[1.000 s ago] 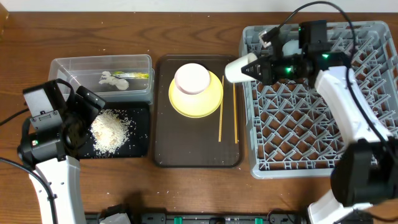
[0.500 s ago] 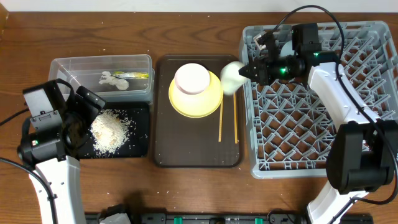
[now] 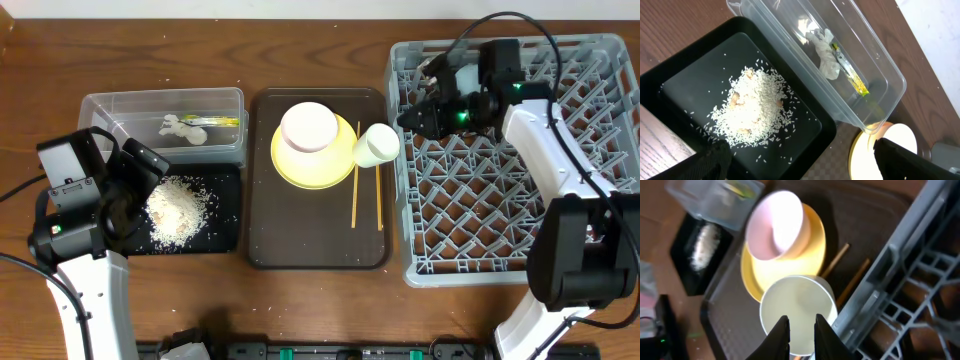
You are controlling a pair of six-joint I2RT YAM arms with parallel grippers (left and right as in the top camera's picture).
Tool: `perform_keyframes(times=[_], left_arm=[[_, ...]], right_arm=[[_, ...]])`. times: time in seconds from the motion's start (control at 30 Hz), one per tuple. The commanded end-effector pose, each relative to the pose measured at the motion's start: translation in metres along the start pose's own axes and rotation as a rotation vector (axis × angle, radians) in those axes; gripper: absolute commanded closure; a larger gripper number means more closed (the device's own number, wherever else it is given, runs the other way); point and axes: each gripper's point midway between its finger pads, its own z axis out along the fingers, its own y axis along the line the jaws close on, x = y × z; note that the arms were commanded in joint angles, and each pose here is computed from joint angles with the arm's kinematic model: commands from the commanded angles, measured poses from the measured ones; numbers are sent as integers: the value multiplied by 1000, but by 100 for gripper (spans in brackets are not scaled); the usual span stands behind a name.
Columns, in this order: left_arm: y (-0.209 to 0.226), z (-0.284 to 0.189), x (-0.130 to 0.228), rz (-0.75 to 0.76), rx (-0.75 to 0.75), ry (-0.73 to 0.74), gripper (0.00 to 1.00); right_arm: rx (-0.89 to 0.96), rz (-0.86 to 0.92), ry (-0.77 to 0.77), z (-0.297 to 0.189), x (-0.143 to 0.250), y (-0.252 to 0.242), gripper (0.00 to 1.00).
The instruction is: Sort waste into correct bins and load items into the dishwasher rack
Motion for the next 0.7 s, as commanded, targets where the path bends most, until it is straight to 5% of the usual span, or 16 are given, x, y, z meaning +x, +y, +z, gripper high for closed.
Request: perform_keyframes(times=[0.0,0.67], left_arm=[[-1,-3,-5,-11,2,-16,6],[-1,-3,-5,-11,2,-16,6]], right_arm=[[160,-90,56,6,-12,15,83],[460,-180,275,38,26,42,80]])
